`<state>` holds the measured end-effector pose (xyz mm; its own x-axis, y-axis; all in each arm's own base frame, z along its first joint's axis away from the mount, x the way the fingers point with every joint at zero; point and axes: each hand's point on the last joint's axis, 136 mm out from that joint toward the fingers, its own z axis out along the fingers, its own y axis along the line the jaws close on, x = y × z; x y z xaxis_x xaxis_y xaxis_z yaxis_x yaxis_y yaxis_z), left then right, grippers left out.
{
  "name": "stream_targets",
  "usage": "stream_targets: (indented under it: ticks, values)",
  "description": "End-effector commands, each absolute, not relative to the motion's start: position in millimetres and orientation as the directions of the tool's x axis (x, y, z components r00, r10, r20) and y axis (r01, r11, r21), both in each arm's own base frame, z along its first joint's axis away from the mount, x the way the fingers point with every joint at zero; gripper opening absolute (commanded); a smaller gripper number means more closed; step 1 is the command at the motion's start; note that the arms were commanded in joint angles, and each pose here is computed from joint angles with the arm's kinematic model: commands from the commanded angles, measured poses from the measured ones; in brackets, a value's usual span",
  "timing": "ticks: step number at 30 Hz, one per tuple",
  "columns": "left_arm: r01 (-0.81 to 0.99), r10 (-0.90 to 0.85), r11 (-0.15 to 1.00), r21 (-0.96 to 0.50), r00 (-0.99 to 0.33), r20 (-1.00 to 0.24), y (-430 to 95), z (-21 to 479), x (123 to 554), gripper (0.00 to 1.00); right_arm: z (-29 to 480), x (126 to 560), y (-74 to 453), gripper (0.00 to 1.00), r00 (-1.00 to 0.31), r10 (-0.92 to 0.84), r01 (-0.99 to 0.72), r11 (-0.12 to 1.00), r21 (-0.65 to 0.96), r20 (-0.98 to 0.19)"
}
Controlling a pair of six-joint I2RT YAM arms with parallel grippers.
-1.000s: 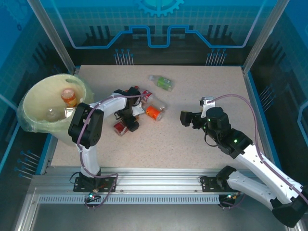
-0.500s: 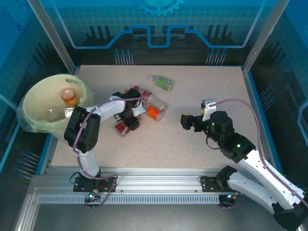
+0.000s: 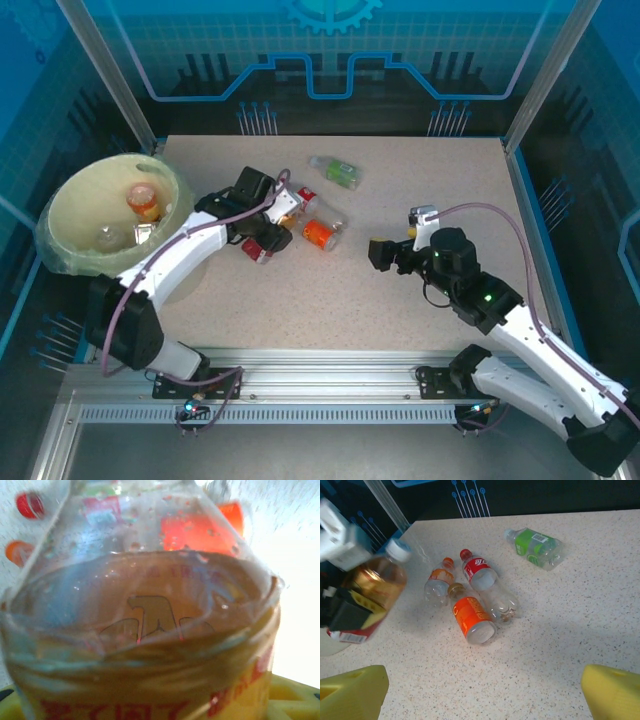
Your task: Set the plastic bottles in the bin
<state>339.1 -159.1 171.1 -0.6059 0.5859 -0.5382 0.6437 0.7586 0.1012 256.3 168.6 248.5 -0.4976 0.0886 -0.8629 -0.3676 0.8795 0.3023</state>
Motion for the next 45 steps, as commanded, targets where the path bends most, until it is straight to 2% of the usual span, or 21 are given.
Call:
stream_targets:
  ticks: [1,5,8,24,34,40,45]
  values:
    - [0.656,0.488,0.754,0.026,-0.534,-0.690,-182,204,341,0.51,265,257,180,1.00,-0.465,0.081,-0.418,0.857,0.300,-0.882]
    - [0.633,0.353,0.774,-0.010,-0.445,-0.823,-192,240,347,0.49,266,258,188,1.00,-0.461,0.072,-0.432,0.852,0.295,-0.884]
    - [0.613,0.273,0.789,-0.030,-0.395,-0.877,-194,263,351,0.49,269,260,194,1.00,-0.460,0.084,-0.446,0.839,0.312,-0.884]
    - [0.546,-0.062,0.799,-0.251,-0.341,-0.938,-188,363,345,0.46,281,262,237,1.00,-0.445,0.069,-0.560,0.757,0.337,-0.893]
    - [0.385,-0.175,0.895,-0.228,-0.168,-0.970,-131,444,323,0.46,282,266,244,1.00,-0.445,0.058,-0.566,0.755,0.331,-0.894]
    - [0.198,-0.125,0.970,-0.144,-0.104,-0.987,-83,469,313,0.45,283,268,249,1.00,-0.446,0.046,-0.575,0.751,0.325,-0.894]
    - [-0.058,-0.121,0.991,-0.117,-0.064,-0.991,-21,480,312,0.45,280,270,252,1.00,-0.459,0.034,-0.572,0.753,0.324,-0.888]
